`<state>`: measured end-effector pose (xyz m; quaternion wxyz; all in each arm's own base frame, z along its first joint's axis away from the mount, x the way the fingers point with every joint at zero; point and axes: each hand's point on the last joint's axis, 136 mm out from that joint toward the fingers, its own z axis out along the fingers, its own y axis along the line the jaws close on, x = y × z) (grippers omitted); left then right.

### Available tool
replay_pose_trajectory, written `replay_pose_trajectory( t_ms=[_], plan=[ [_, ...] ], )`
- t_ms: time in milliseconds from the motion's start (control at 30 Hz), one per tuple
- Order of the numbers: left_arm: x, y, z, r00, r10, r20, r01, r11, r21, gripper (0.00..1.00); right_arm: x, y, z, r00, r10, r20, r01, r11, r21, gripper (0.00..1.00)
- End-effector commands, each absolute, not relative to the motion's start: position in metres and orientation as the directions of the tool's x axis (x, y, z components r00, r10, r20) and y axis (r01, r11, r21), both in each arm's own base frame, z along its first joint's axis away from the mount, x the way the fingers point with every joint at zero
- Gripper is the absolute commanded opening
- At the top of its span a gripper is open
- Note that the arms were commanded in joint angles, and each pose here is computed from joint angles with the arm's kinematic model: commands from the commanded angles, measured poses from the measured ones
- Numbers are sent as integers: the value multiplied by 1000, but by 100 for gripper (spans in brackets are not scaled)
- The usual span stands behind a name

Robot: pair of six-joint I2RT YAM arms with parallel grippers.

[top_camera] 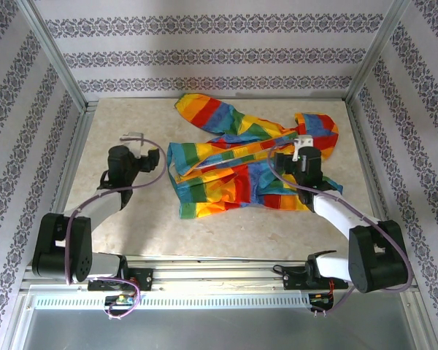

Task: Zip up the jacket

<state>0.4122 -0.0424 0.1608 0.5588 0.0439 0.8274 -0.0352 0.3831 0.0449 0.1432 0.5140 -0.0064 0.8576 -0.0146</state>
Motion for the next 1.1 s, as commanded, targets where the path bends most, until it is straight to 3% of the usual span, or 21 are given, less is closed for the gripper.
replay_pose_trajectory(
  t_ms=[0,267,333,367,400,467,567,833,1067],
  plan=[
    [403,-75,133,-547,64,-834,165,986,-33,79,363,52,132,-596,-98,-797,-4,993,-119,97],
    [445,-175,106,-662,111,-742,283,953,-111,73,347,109,111,-723,28,-690,-34,996,76,82],
    [458,-186,91,-732,96,-675,255,957,-141,65,342,124,97,-759,57,-648,-39,990,133,69],
    [464,-189,82,-774,77,-628,222,963,-156,59,339,132,88,-783,76,-617,-38,985,170,52],
    [468,-192,72,-812,68,-579,199,966,-165,52,337,139,79,-806,90,-585,-33,980,197,41],
    [471,-199,53,-868,62,-494,178,965,-193,41,335,145,61,-840,102,-533,-14,978,208,29],
    [464,-197,28,-911,24,-411,116,973,-200,33,338,152,35,-885,106,-454,13,979,204,23],
    [396,-116,-7,-944,-195,-267,-144,970,-197,33,389,181,-3,-961,100,-256,27,961,274,14],
    [313,-91,-14,-923,-341,-180,-288,920,-267,32,465,201,5,-957,12,-290,-52,976,212,13]
  ],
)
